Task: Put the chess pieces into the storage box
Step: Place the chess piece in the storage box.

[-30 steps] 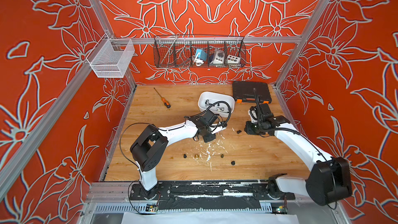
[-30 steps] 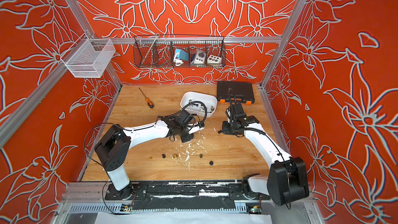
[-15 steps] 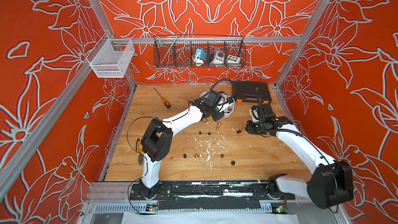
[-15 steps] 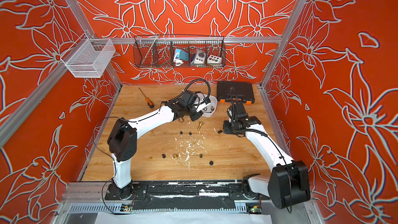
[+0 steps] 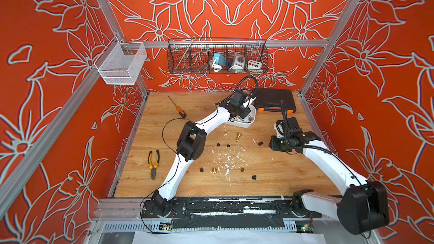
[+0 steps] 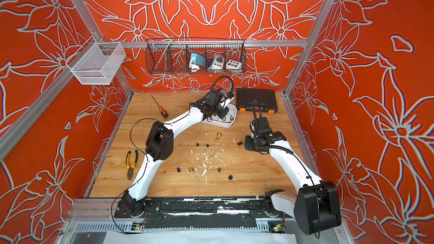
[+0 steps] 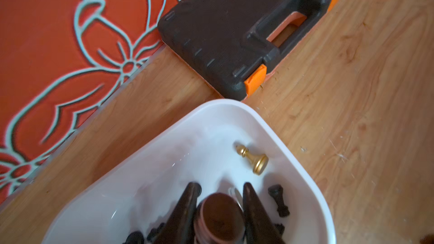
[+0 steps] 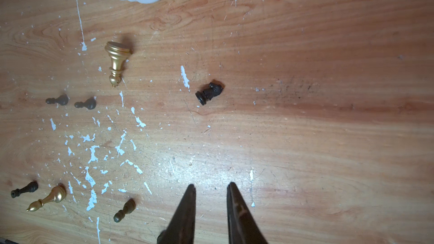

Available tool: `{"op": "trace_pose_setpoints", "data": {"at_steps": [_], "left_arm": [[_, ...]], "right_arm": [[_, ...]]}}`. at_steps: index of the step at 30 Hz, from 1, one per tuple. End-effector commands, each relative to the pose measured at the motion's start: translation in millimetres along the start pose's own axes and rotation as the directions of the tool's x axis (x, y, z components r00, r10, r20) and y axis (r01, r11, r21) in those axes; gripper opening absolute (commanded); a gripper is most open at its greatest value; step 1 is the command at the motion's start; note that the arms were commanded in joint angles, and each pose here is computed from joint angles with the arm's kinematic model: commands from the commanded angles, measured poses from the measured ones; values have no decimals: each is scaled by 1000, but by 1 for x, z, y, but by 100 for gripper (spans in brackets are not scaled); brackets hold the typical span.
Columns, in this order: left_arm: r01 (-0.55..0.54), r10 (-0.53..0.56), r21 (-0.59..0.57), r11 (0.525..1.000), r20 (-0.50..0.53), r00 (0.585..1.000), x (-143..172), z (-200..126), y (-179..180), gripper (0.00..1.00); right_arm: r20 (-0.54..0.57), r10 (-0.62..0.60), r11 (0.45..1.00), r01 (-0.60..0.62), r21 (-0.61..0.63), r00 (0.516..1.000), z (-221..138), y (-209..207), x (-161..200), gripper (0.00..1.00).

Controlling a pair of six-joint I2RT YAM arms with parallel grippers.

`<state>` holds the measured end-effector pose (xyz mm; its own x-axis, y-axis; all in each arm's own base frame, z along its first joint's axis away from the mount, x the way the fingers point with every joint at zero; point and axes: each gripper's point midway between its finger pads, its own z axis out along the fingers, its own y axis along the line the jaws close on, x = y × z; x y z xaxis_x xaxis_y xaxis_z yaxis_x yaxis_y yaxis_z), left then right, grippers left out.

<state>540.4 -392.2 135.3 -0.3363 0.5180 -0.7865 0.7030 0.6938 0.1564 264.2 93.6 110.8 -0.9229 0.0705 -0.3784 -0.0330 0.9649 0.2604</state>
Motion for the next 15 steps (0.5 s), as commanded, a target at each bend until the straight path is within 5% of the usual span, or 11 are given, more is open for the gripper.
{"op": "trace_pose_setpoints", "data": {"at_steps": [1,15], "left_arm": [[62,-61,-8,998,50,997,-8,10,4,32],[192,-194,29,981,158,968,-11,38,2,36]], "right_arm": [[-4,35,999,-35,3,999,-1,-4,8,26],[-19,57,998,-57,5,998,-3,-9,20,26]]}}
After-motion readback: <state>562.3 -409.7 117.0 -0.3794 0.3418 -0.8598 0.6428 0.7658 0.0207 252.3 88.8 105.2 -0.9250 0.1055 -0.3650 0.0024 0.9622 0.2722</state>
